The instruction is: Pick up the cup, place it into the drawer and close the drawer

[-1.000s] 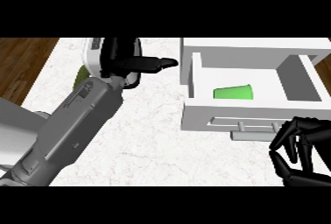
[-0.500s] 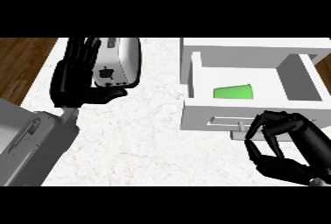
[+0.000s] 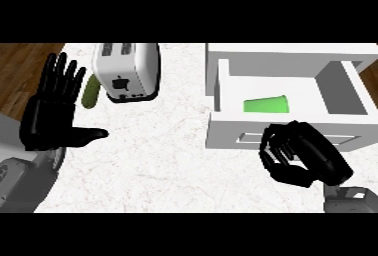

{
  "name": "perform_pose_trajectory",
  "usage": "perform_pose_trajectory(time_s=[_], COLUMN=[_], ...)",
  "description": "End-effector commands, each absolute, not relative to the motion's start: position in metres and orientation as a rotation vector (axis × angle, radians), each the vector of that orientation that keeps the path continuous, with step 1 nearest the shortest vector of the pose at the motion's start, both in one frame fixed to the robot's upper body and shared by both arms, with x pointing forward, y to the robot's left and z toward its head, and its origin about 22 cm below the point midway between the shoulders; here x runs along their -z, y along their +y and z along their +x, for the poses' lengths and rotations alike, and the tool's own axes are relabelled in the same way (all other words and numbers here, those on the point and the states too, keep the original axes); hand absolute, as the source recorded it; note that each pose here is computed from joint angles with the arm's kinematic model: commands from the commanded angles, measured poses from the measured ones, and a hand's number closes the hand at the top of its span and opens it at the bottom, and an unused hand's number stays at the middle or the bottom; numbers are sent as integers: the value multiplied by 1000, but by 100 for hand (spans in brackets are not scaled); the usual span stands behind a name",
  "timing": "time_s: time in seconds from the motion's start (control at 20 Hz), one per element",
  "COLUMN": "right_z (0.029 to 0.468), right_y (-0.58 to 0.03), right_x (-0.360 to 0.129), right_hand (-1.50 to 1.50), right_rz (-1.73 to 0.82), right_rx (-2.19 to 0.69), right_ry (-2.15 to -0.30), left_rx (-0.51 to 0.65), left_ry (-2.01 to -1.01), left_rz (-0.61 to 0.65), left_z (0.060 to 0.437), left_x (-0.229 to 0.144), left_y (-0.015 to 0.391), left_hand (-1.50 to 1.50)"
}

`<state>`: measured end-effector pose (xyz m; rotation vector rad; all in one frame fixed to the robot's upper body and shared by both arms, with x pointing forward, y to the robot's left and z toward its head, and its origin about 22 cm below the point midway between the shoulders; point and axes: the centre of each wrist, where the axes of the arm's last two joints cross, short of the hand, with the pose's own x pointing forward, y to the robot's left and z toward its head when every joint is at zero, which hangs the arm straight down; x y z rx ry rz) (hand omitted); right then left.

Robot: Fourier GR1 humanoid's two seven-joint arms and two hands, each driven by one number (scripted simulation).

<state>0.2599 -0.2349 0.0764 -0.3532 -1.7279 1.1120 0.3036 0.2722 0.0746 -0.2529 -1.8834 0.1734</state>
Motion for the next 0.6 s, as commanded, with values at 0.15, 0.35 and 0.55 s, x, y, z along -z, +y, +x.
perform_pose_trajectory(time_s=[0.15, 0.35, 0.55], right_z=[292, 314, 331], right_y=[-222, -217, -211], right_x=[-34, -26, 0], right_hand=[-150, -150, -150], right_rz=[-409, -461, -441], right_rx=[-1165, -1271, -1285], right_ry=[-1660, -1576, -1540], left_rx=[-171, -189, -196], left_ry=[-1874, -1879, -1869], left_rz=[-269, -250, -264], left_z=[282, 282, 269], left_x=[-56, -66, -59], left_y=[313, 331, 328], left_hand=[-150, -150, -150])
